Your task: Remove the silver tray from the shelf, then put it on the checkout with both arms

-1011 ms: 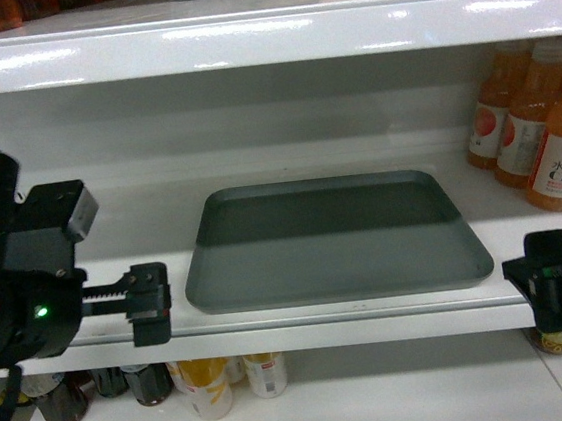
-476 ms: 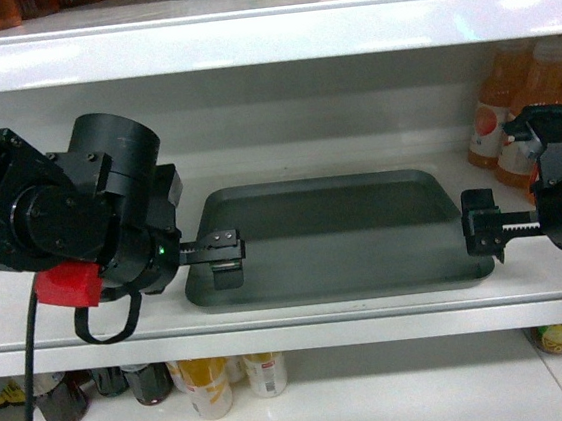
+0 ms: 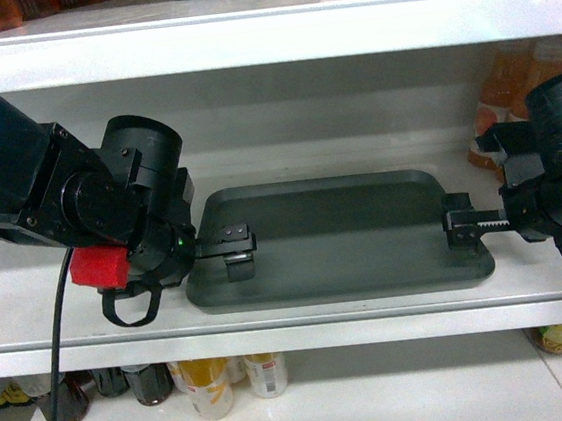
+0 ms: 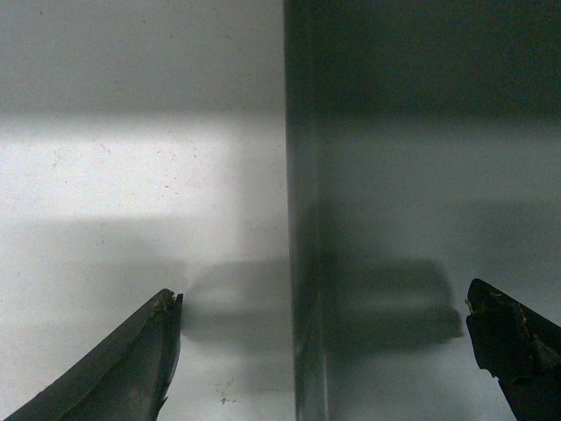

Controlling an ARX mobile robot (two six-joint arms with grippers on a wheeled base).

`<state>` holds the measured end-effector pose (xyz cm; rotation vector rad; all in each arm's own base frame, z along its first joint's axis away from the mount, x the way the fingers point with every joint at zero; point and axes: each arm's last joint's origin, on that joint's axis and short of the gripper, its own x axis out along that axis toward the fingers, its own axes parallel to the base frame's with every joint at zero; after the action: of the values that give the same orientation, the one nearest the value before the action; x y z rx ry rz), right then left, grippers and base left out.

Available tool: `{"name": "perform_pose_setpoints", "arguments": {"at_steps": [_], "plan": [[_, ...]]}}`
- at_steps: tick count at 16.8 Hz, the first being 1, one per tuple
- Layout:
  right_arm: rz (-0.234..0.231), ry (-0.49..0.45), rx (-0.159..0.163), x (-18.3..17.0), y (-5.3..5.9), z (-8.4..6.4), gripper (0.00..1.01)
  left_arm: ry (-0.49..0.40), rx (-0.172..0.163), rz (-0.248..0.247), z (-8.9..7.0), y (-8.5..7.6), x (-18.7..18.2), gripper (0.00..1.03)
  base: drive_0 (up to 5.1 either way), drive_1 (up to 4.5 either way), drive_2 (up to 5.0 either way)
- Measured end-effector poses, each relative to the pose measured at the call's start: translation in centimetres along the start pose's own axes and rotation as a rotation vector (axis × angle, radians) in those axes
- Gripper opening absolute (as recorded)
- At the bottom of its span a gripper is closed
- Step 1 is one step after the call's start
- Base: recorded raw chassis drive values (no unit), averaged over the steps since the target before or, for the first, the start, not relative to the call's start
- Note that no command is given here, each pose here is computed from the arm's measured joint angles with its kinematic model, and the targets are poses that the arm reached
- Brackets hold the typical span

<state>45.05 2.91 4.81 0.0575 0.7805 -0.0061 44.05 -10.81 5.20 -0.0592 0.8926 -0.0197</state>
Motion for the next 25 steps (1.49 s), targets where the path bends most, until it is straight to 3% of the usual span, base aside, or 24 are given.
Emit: {"name": "perform_pose_setpoints", "arguments": {"at_steps": [4, 6, 7, 9, 11, 12, 13, 15, 18, 22, 25], "plan": [[-0.003, 0.052, 0.003, 1.2, 0.7, 0.3, 0.98, 0.036, 0.003, 0.034, 0.7, -0.2, 0.3, 0.98, 0.0, 0.0, 0.0], [0.0, 0.068, -0.003, 1.2, 1.0, 0.5, 0.95, 0.047, 0.0, 0.045, 0.8, -0.1, 0.3, 0.89, 0.0, 0.0, 0.0], [0.002, 0.074, -0.01, 1.2, 1.2, 0.5, 0.85, 0.054, -0.002, 0.048, 0.7, 0.1, 0.4, 0.8, 0.0, 0.0, 0.0], [0.008, 0.087, -0.017, 1.3, 1.9, 0.3, 0.52, 0.07, -0.019, 0.037, 0.4, 0.9, 0.5, 0.49, 0.0, 0.0, 0.0], [0.015, 0.092, -0.017, 1.3, 1.9, -0.1, 0.38, 0.075, -0.035, 0.02, 0.0, 1.1, 0.5, 0.35, 0.0, 0.0, 0.0], [0.013, 0.09, -0.013, 1.1, 2.3, -0.6, 0.15, 0.076, -0.056, 0.015, -0.7, 1.0, 0.3, 0.12, 0.0, 0.0, 0.0], [0.035, 0.1, 0.024, 0.2, 2.3, -1.3, 0.04, 0.074, -0.077, -0.014, -1.4, 1.3, -0.3, 0.03, 0.0, 0.0, 0.0], [0.059, 0.07, 0.078, -3.2, 2.3, -4.3, 0.04, 0.019, -0.092, -0.008, -3.6, 2.7, -2.8, 0.03, 0.0, 0.0, 0.0], [0.08, 0.025, 0.089, -6.4, 2.0, -5.7, 0.04, -0.007, -0.085, -0.013, -5.6, 3.0, -5.8, 0.03, 0.0, 0.0, 0.0], [0.121, -0.104, 0.099, -11.4, 1.9, -5.4, 0.04, -0.138, -0.101, -0.027, -5.4, 3.2, -11.1, 0.03, 0.0, 0.0, 0.0], [0.155, -0.153, 0.1, -15.1, 1.7, -5.6, 0.04, -0.202, -0.086, -0.019, -6.3, 3.3, -15.0, 0.03, 0.0, 0.0, 0.0]]}}
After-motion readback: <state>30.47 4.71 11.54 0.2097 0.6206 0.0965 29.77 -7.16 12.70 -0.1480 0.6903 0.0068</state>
